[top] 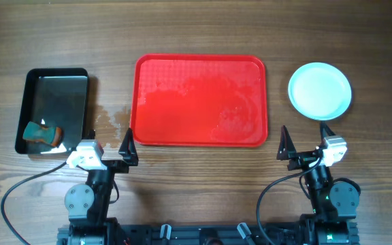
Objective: Clean dirty plates on tray and stack at the side
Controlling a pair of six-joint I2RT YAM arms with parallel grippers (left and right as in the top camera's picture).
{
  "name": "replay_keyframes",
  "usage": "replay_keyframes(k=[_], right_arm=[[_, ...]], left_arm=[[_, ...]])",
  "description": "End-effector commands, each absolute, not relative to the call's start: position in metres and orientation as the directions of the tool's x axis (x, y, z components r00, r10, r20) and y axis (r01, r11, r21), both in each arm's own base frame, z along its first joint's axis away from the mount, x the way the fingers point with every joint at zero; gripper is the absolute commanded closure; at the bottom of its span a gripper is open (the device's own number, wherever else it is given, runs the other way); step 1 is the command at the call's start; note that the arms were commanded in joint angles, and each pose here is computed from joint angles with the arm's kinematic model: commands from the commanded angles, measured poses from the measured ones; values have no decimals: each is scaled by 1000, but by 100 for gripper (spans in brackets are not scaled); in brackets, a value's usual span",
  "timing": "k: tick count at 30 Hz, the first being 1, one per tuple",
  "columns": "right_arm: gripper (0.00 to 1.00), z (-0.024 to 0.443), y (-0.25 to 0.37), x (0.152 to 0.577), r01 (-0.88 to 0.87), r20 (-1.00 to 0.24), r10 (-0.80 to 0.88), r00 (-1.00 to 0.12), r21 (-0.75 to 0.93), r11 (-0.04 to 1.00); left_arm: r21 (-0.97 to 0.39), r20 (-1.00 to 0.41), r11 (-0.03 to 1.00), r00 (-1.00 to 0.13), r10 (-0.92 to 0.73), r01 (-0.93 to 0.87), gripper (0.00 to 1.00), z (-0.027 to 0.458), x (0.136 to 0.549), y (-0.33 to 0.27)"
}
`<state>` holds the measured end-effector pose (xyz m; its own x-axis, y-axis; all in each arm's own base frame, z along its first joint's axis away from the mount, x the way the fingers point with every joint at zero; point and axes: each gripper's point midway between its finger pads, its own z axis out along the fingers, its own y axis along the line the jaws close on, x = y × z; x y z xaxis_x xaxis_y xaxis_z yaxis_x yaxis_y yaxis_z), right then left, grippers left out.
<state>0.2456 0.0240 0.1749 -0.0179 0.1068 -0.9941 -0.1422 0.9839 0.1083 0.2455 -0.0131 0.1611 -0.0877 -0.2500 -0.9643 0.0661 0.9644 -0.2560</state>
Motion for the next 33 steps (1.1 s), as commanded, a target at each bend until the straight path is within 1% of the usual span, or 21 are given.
replay_keyframes(k=[1,9,10,11,13,16,22,33], right_arm=[[0,178,23,245,-138,-993,118,-5,117,983],[0,178,23,245,-138,-993,118,-5,118,983],[0,178,23,245,-138,-993,118,-5,117,983],[0,178,23,245,-138,-993,118,-5,117,983],[0,178,23,245,-138,-993,118,-5,118,983],[0,178,23,245,-138,-993,118,-5,117,983],[0,178,23,245,-138,-993,118,-5,118,983],[0,178,23,245,-138,-993,118,-5,117,983]], left_arm=[[-236,-970,970,-80,-231,52,0,159,246,-10],[-236,-970,970,-80,-231,52,0,159,246,-10],[-234,-970,971,-78,-231,37,0,158,246,-7],[-231,-970,973,-71,-231,-17,0,157,246,2],[-224,-972,974,-69,-225,-23,0,157,246,3],[-187,-980,982,-72,-188,-11,0,157,246,1],[4,-997,999,-72,7,40,0,157,246,-6],[27,-997,998,-68,32,65,0,158,246,-10]])
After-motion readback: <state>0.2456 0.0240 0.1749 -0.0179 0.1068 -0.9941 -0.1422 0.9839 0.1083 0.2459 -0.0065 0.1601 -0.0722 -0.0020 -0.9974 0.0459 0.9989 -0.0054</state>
